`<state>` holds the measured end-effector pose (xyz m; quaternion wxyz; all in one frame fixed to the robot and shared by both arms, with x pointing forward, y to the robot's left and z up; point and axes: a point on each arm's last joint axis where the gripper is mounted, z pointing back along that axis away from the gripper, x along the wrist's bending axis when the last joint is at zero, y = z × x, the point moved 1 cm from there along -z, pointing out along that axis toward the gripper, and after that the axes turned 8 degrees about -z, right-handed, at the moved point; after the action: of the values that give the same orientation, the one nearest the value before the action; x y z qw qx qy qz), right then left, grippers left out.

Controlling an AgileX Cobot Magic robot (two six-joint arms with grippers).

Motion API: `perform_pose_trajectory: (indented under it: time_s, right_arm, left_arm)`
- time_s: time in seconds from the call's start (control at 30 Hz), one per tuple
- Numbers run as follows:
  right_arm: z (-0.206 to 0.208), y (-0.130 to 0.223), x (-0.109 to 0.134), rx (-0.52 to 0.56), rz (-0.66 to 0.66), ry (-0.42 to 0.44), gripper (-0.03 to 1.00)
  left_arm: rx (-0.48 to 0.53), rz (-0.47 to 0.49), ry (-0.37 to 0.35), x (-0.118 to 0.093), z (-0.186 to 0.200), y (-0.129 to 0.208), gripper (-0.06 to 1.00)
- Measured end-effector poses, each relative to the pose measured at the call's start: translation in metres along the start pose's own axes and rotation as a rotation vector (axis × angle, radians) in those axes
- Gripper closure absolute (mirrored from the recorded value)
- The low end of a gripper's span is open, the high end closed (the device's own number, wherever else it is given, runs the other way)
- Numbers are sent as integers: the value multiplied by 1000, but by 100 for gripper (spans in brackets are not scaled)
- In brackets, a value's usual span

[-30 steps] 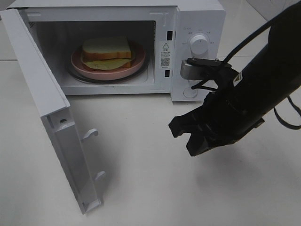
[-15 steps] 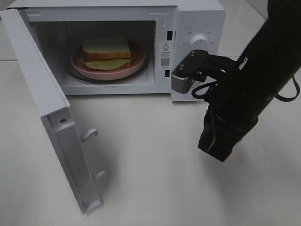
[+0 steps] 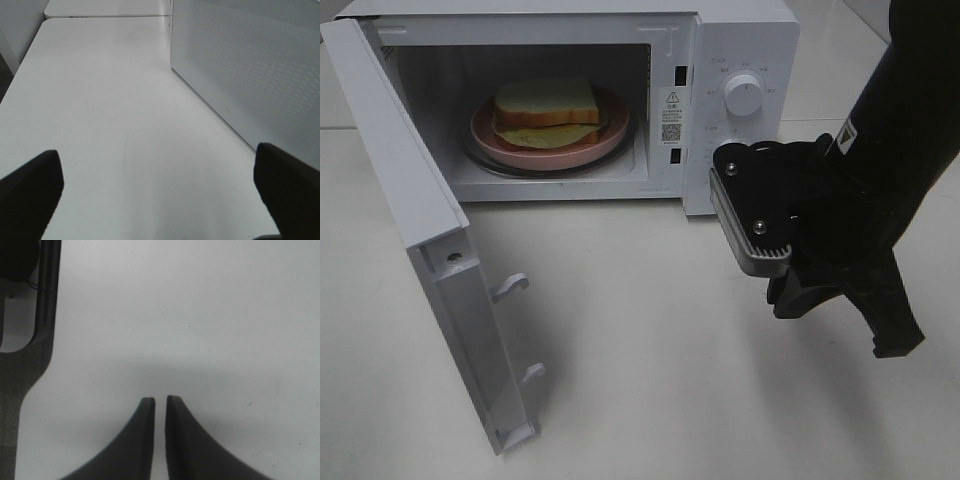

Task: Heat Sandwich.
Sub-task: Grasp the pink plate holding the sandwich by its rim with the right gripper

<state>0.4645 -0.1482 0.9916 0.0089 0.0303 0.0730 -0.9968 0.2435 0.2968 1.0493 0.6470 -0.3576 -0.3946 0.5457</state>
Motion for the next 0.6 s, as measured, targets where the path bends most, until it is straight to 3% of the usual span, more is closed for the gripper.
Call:
perform_pose_trajectory:
  time_s: [0.07, 0.23, 0.33, 0.4, 0.43, 0.47, 0.6]
  right_arm:
    - [0, 0, 0, 1, 10, 3, 86]
    - [0, -1, -5, -8, 22, 46, 71]
    - [1, -3, -10, -32, -18, 98, 47]
    - [1, -3, -11, -34, -23, 105, 41]
    - [1, -3, -12, -33, -28, 119, 28]
    - [1, -3, -13, -32, -25, 125, 21]
    - [1, 0, -15, 3, 3, 148, 5]
  left_arm:
    - [0, 0, 0, 0, 0, 0, -3]
    - [0, 0, 0, 0, 0, 0, -3]
    - [0, 0, 0, 0, 0, 0, -3]
    - [0, 0, 0, 0, 0, 0, -3]
    - [0, 0, 0, 0, 0, 0, -3]
    - [0, 0, 0, 0, 0, 0, -3]
    - [0, 0, 0, 0, 0, 0, -3]
